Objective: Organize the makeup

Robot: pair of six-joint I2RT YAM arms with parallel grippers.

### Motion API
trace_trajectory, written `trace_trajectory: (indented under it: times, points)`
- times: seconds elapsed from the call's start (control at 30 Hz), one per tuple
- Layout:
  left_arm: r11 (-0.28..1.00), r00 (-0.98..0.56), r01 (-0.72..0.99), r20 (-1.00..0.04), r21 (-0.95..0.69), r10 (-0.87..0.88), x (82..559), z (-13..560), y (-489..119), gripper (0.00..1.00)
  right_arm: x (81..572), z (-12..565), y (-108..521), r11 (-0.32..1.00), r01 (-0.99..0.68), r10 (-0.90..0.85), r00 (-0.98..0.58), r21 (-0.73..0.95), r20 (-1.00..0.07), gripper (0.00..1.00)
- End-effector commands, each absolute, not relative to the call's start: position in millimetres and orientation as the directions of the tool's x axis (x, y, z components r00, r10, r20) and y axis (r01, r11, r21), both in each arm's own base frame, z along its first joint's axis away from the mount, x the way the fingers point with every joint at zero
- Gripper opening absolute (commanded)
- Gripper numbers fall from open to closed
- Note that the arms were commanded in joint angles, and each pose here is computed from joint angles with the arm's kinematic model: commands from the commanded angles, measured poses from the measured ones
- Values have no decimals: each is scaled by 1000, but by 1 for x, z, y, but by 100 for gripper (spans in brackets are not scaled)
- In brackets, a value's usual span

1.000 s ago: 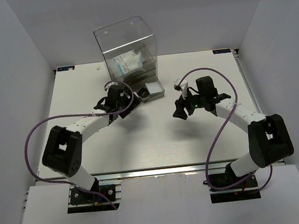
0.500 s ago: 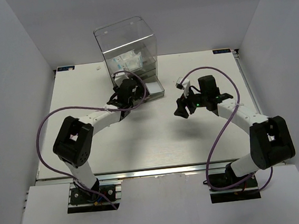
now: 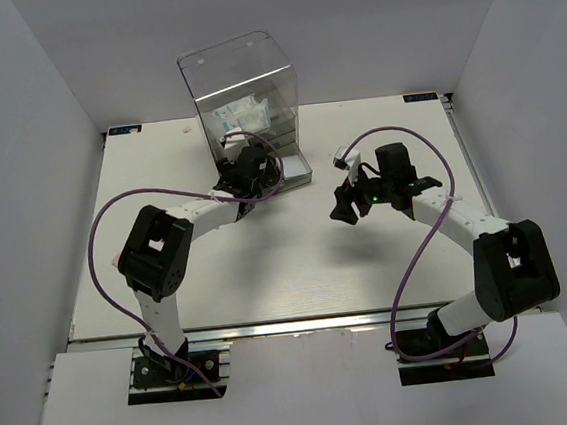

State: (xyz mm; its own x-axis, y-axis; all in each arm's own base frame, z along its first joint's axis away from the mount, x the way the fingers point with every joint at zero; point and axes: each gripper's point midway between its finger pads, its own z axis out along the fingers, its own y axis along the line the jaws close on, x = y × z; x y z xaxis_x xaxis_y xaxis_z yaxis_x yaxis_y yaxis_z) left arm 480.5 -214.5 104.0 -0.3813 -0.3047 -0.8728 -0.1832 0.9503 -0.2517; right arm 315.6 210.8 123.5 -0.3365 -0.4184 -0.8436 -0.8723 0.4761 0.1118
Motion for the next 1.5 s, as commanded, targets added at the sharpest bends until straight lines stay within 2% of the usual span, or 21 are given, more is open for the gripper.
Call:
trace_trajectory:
  times: [0.0, 0.07, 0.13, 0.27, 0.63, 0.73, 0.77, 0.8, 0.87, 0.9, 0.97, 1.03, 1.07, 1.1, 1.2, 1.23, 1.37, 1.47]
  points:
    - [944, -333, -192, -887, -268, -320, 489, 126, -216, 71, 318, 138, 209, 481, -873, -408, -307, 84, -860, 67]
    - [945, -347, -195, -882, -264, -318, 487, 122, -216, 78, 318, 138, 209, 481, -873, -408, -307, 84, -860, 67]
    - [941, -346, -197, -879, -274, -328, 486, 124, -216, 79, 318, 137, 209, 482, -872, -407, -309, 85, -860, 67]
    - [939, -344, -207, -878, -275, -333, 483, 126, -213, 95, 319, 137, 209, 481, -872, -406, -308, 86, -860, 67]
    - [930, -336, -201, -871, -307, -360, 480, 139, -214, 98, 318, 138, 210, 478, -874, -402, -310, 92, -861, 67]
    - [914, -331, -186, -852, -361, -405, 474, 159, -217, 90, 318, 138, 210, 477, -874, -404, -309, 90, -861, 67]
    - [906, -332, -192, -844, -377, -421, 470, 164, -217, 74, 317, 138, 209, 478, -874, -405, -309, 89, -861, 67]
    - [877, -306, -195, -823, -438, -479, 466, 183, -216, 68, 317, 139, 210, 477, -875, -405, -306, 87, -861, 67]
    - [868, -362, -200, -788, -455, -497, 450, 179, -208, 49, 317, 139, 210, 475, -876, -405, -305, 86, -862, 67]
    - [835, -353, -195, -757, -515, -549, 442, 196, -206, 32, 316, 139, 209, 475, -876, -405, -305, 86, -862, 67]
    - [814, -417, -245, -701, -526, -579, 424, 178, -184, 23, 315, 138, 210, 473, -876, -405, -306, 89, -862, 67]
    - [771, -409, -300, -655, -562, -636, 407, 184, -155, 27, 316, 140, 210, 471, -878, -403, -302, 87, -864, 67]
    - [759, -411, -326, -639, -563, -650, 399, 180, -141, 35, 315, 141, 210, 469, -879, -401, -300, 87, -865, 67]
    - [748, -438, -366, -607, -554, -664, 383, 160, -129, 54, 315, 141, 210, 467, -880, -401, -299, 87, -866, 67]
    - [692, -392, -450, -571, -564, -721, 353, 154, -78, 80, 314, 141, 211, 451, -889, -409, -288, 83, -866, 67]
    - [667, -369, -510, -563, -543, -740, 343, 150, -54, 96, 313, 140, 211, 448, -890, -412, -290, 85, -864, 67]
    - [642, -318, -582, -587, -499, -744, 312, 155, -7, 98, 313, 140, 213, 435, -896, -419, -287, 87, -861, 67]
    - [641, -341, -632, -586, -435, -735, 294, 145, 18, 98, 314, 141, 213, 433, -897, -424, -292, 91, -857, 68]
